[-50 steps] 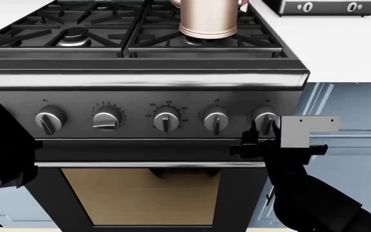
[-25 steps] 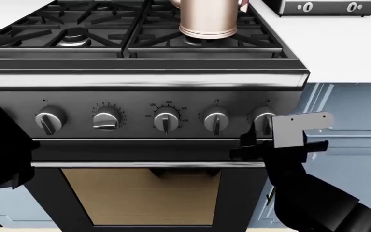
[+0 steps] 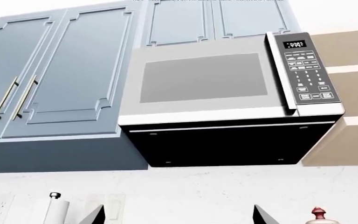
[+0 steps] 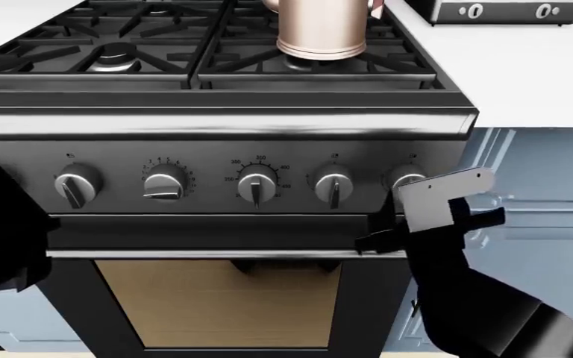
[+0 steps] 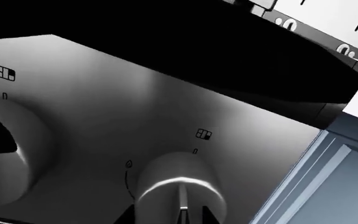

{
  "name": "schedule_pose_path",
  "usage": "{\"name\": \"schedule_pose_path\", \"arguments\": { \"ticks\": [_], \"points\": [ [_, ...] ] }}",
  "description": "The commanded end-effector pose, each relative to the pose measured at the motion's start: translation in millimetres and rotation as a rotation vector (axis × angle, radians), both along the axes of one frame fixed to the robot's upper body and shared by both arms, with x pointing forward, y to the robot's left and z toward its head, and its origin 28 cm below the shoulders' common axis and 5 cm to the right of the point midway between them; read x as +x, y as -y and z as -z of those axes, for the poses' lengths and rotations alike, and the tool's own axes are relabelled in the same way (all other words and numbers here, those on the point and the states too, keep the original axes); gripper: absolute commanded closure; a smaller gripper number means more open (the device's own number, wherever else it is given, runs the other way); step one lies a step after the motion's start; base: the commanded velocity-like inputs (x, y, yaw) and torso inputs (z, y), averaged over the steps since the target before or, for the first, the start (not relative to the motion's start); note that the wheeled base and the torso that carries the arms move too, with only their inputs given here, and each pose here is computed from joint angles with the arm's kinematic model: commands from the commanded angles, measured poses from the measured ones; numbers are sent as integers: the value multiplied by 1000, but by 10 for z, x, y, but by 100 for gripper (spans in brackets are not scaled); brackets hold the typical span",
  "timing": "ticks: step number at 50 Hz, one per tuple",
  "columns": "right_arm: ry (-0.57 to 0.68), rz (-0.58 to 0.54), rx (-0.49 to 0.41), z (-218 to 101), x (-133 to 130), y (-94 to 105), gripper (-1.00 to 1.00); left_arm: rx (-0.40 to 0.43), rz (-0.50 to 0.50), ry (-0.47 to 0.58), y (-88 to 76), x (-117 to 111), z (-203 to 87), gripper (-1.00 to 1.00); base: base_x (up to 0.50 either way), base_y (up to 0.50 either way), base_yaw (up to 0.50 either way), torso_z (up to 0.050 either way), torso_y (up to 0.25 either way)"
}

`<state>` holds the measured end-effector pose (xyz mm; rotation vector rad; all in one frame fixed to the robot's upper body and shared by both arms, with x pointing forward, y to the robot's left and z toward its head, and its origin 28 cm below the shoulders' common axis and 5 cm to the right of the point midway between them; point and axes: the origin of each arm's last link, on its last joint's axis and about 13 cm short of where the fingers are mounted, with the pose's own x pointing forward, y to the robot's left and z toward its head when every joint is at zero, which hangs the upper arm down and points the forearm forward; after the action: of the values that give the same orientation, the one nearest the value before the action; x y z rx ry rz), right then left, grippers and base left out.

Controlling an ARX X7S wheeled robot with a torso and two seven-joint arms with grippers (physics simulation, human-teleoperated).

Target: Pick the kettle from the counter and place it on a stove burner. Then turn the burner on.

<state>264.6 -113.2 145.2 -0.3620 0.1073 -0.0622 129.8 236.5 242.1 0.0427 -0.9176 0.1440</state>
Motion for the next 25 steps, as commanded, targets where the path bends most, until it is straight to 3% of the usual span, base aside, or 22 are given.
{"name": "schedule_pose_path", "arguments": {
  "ticks": [1,25],
  "points": [
    [-89,-59,-7,15,103,2,100,0,0,1,1,-2,-2,-100,14,0,7,0,0],
    [-136,-125,-201,30,93,-71,100,-3,0,3,-5,-7,-3,-100,14,1,9,0,0]
  ]
}}
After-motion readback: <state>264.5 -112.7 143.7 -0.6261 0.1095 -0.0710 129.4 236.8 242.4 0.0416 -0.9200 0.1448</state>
